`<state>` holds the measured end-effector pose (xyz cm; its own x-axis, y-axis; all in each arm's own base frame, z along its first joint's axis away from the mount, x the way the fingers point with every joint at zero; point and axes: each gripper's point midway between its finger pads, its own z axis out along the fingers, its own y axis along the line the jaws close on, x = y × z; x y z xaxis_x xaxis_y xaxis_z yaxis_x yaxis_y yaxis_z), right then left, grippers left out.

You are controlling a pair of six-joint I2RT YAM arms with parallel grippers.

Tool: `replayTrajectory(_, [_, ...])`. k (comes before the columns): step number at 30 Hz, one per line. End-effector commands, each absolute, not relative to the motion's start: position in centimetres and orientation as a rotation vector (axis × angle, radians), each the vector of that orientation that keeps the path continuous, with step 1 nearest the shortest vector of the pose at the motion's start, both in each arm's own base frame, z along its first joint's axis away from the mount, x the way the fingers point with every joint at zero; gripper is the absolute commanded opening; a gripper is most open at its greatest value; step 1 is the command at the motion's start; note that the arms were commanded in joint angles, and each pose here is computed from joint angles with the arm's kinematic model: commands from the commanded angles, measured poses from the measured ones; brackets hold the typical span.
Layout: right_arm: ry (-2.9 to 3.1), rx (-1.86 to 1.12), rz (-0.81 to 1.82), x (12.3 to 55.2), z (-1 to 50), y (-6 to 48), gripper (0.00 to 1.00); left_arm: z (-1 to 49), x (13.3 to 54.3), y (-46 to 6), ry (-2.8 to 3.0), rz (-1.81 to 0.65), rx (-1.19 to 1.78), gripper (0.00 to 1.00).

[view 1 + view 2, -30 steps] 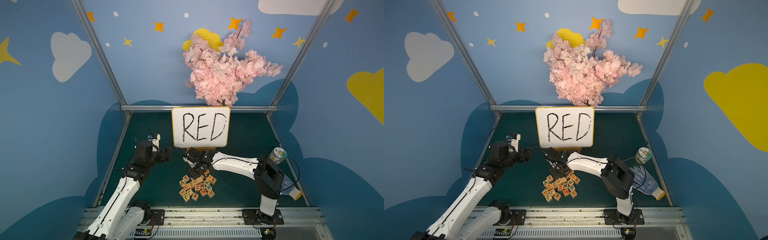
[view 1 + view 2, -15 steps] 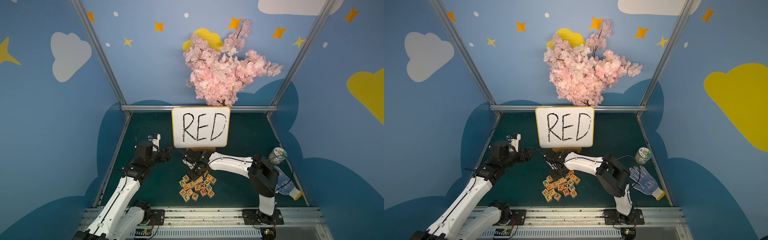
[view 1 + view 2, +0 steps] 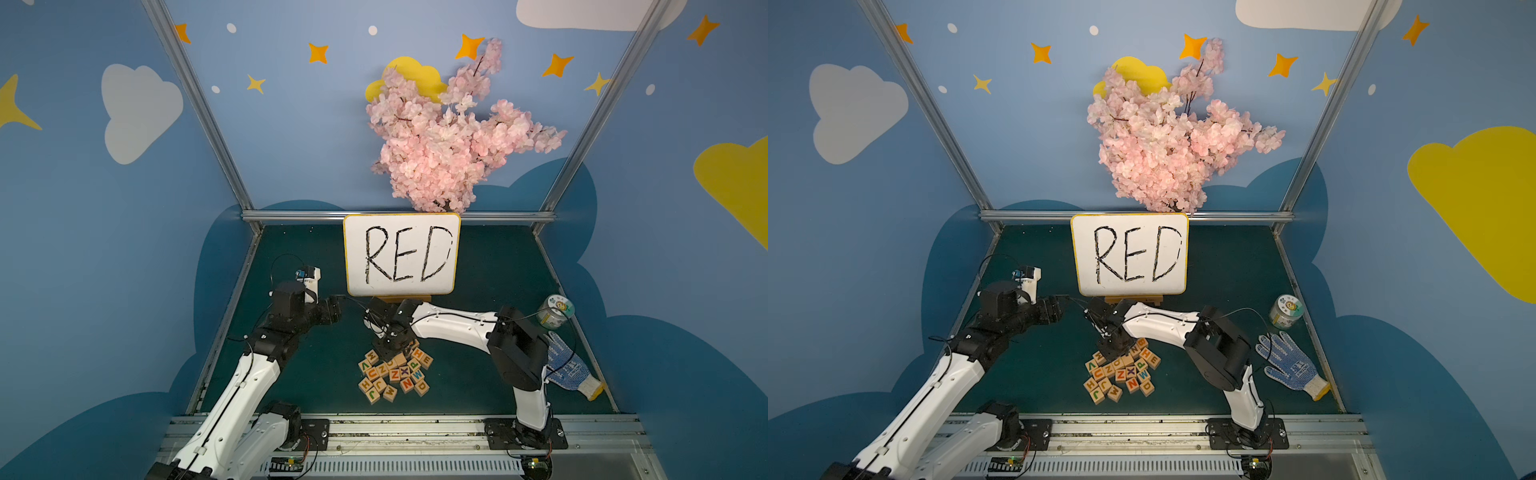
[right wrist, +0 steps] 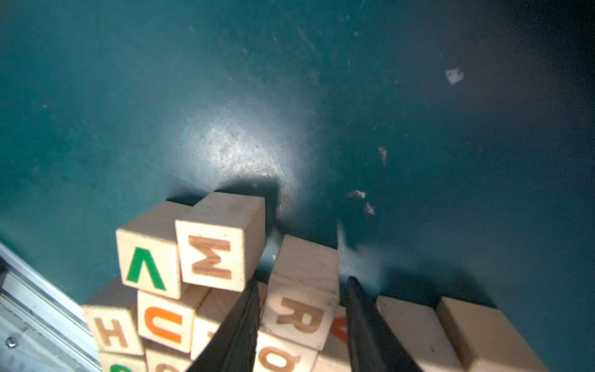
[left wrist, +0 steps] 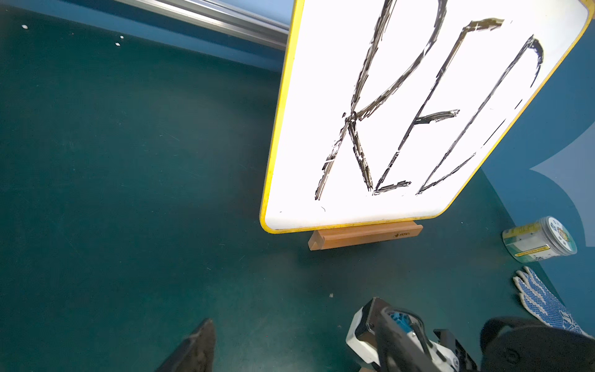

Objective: Assemble the uppercase word "red" with letter blocks
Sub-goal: Pick up the letter block from the center of the board, then place the letter block at the center of the board.

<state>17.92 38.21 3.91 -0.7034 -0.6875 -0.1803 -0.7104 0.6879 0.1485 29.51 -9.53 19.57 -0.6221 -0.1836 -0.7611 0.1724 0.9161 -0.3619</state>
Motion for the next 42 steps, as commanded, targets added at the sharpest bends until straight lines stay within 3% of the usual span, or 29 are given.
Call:
replayTrajectory(1, [2.825, -1.16, 0.271, 17.6, 3.5, 38.0, 0.42, 19.6, 29.5, -9.4, 2.17, -0.5, 0.007, 0.77])
replayTrajectory(8, [2.854, -1.168, 0.222, 17.6, 3.1, 37.6, 0.36, 19.7, 29.5, -9.3, 2.167, -0.496, 0.008, 0.77])
replayTrajectory(14, [2.832, -1.18, 0.204, 17.9, 4.1, 37.7, 0.23, 19.9, 29.5, -9.3, 2.161, -0.493, 0.005, 0.77])
replayTrajectory(28, [2.458, -1.583, 0.082, 21.7, 8.2, 38.5, 0.2, 20.7, 29.6, -8.5, 2.126, -0.486, -0.017, 0.77])
replayTrajectory(35, [2.307, -1.767, 0.276, 22.3, 8.7, 40.8, 0.18, 21.4, 29.3, -7.8, 2.098, -0.458, -0.035, 0.77])
replayTrajectory(42, [2.161, -1.999, 0.241, 23.4, 7.7, 41.5, 0.18, 21.7, 29.0, -7.3, 2.08, -0.43, -0.051, 0.77])
